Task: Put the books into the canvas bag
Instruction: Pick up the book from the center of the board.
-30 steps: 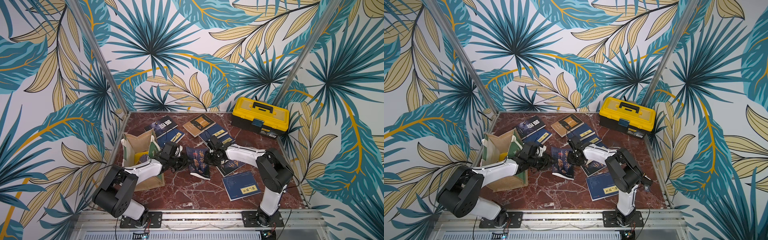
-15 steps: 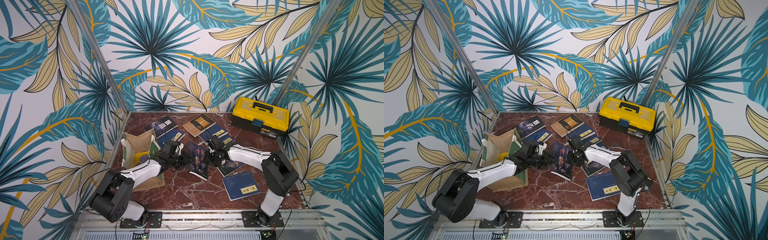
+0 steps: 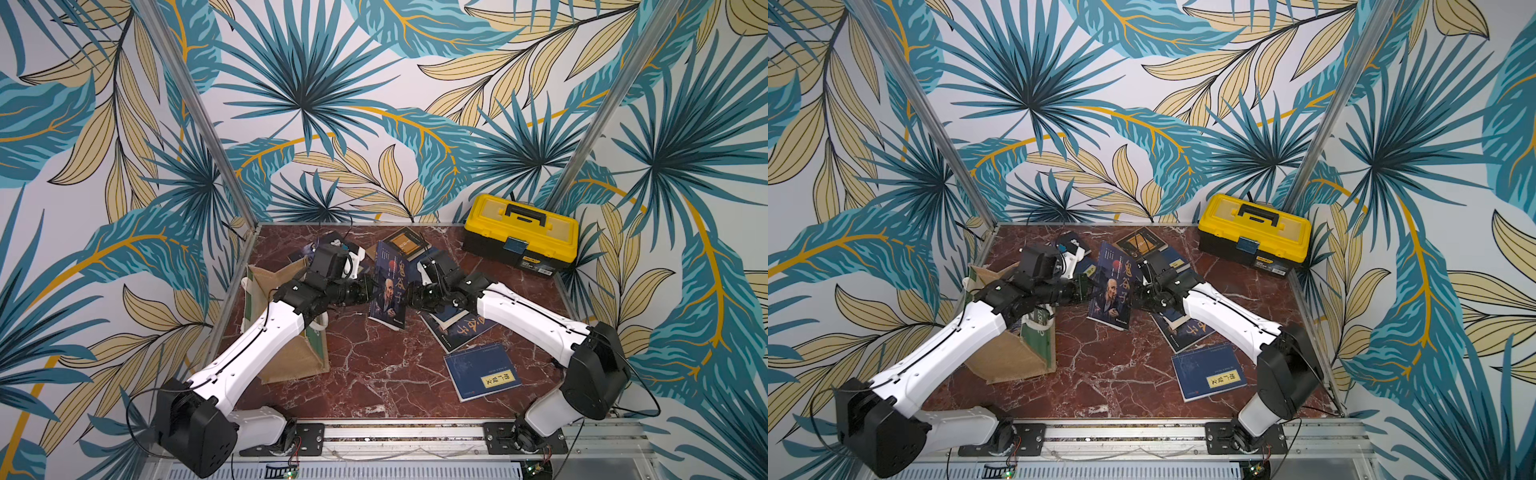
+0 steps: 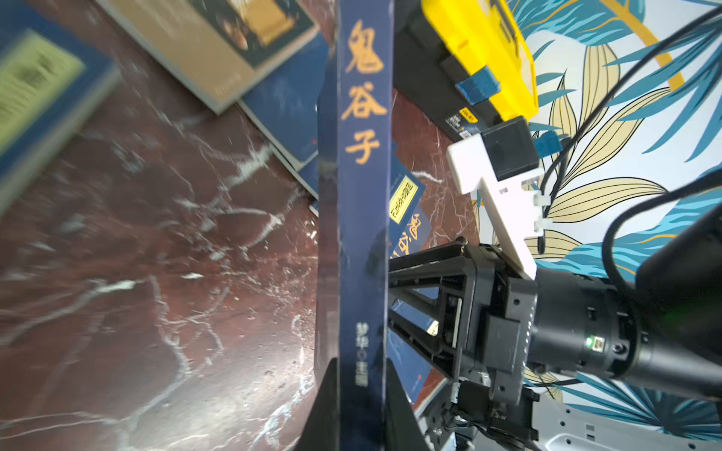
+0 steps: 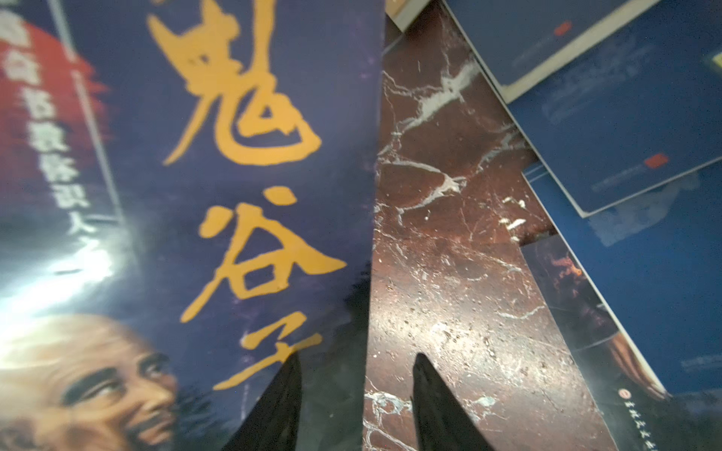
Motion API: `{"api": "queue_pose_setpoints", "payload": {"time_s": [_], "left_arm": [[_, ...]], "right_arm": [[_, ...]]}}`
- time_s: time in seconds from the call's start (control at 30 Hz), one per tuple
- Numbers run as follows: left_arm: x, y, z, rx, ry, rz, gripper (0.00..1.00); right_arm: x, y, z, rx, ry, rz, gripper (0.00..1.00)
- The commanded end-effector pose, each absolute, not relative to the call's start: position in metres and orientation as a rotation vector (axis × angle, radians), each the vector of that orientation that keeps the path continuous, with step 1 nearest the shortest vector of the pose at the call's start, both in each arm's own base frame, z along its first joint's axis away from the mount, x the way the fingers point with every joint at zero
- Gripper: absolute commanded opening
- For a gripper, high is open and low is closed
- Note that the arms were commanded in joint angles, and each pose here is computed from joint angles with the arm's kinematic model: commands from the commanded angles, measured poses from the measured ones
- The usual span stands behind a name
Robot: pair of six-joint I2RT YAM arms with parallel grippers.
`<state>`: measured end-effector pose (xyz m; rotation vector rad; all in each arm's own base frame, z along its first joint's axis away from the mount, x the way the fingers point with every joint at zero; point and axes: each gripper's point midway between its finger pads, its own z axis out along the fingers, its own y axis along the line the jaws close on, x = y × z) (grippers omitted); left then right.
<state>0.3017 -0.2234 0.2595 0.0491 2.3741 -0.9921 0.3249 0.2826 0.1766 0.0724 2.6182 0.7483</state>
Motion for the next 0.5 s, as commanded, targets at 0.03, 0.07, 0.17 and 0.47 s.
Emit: {"api": "queue_pose_setpoints", "payload": {"time_s": [0.03, 0.07, 0.17, 0.47], "left_arm": [[0.296, -0.183, 0.322, 0.132, 2.192, -0.787, 0.0], [0.294, -0.175, 0.333, 0.124, 2.156, -0.764, 0.0], [0.283, -0.146, 0.365, 0.099, 2.063, -0.671, 0.0], [0.221, -0.057, 0.427, 0.006, 1.844, -0.286, 0.0]], "right_arm": [[0.325, 0.289, 0.204, 0.002, 2.56, 0.727, 0.47], [0.327, 0.293, 0.21, -0.01, 2.545, 0.736, 0.47], [0.332, 0.313, 0.227, -0.061, 2.504, 0.772, 0.48], [0.332, 0.41, 0.266, -0.311, 2.432, 0.878, 0.48]]}}
